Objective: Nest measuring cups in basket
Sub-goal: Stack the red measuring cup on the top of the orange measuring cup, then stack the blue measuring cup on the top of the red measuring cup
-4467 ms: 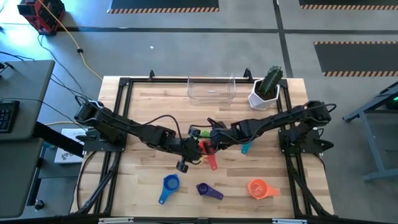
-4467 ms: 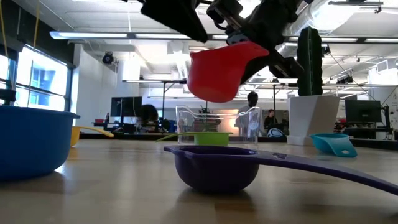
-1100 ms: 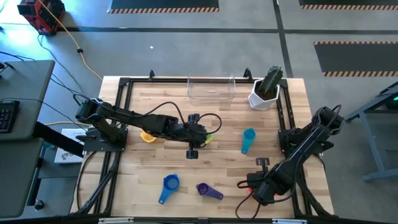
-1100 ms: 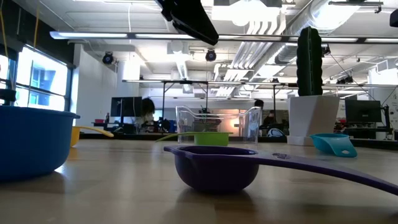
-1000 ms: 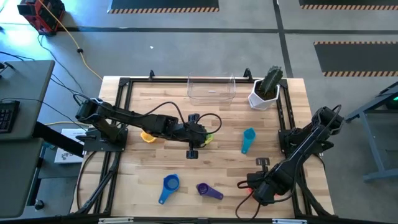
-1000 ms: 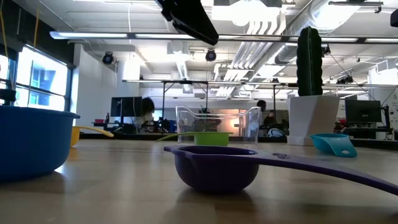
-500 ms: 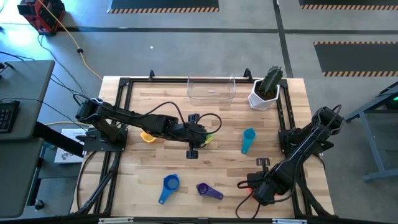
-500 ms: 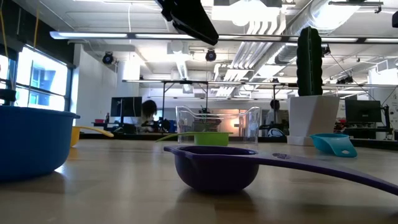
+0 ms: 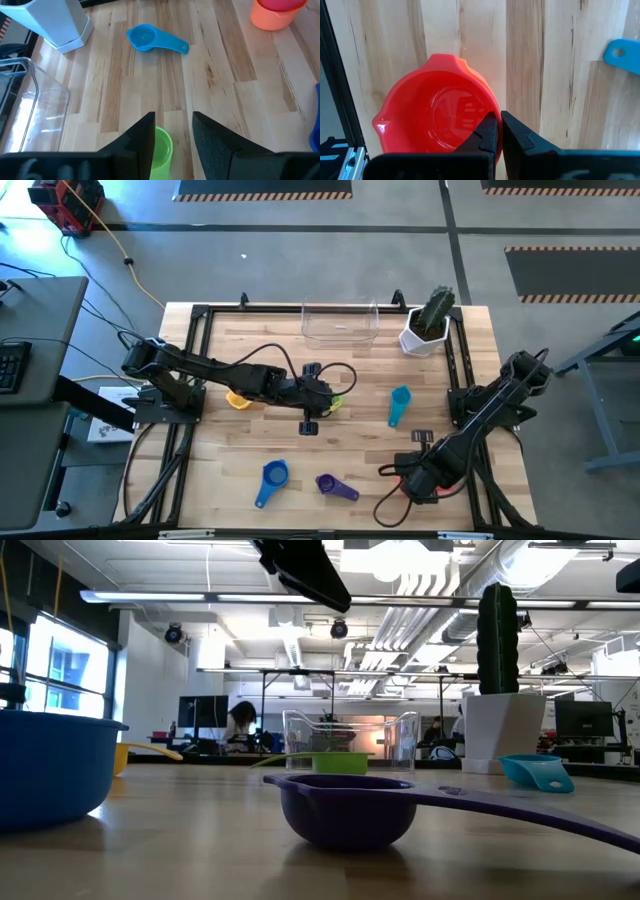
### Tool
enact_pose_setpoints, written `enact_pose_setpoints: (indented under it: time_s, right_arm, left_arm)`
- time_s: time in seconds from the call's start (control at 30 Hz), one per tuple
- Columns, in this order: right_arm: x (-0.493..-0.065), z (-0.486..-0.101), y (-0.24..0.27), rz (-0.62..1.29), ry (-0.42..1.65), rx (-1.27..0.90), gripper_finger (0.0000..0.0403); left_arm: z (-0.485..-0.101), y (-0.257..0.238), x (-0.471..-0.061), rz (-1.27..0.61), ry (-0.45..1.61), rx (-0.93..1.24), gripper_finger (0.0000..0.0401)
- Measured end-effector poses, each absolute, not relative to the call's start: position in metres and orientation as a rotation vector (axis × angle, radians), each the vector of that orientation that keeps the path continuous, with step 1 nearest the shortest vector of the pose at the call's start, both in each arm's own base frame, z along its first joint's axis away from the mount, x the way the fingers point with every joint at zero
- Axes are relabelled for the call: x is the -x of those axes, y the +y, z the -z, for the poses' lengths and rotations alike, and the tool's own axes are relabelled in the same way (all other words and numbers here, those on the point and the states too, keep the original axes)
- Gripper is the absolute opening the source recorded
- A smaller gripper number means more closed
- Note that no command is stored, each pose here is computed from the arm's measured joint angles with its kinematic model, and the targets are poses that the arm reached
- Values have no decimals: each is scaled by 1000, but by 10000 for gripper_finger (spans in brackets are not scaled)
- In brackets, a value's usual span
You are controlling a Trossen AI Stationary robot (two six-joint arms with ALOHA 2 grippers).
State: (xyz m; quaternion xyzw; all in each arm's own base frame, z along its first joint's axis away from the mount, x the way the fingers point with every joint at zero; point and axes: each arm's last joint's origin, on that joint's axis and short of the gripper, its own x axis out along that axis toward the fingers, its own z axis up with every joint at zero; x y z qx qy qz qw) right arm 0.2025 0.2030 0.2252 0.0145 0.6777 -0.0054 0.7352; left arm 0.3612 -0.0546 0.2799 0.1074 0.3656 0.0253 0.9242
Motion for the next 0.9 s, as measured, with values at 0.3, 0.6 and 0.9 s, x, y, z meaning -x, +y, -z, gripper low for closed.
enact_pose_setpoints:
  time_s: [0.3, 0.6, 0.9]
  right_arm:
    - [-201, -225, 205, 7, 1492, -44, 3]
    - [-202, -225, 204, 17, 1483, -39, 69]
    - [-202, -225, 204, 84, 1461, -77, 76]
  left_arm:
    - [-280, -55, -361, -48, 750, -230, 120]
    - [-280, -55, -361, -49, 750, -228, 120]
    - [-279, -55, -360, -48, 764, -231, 120]
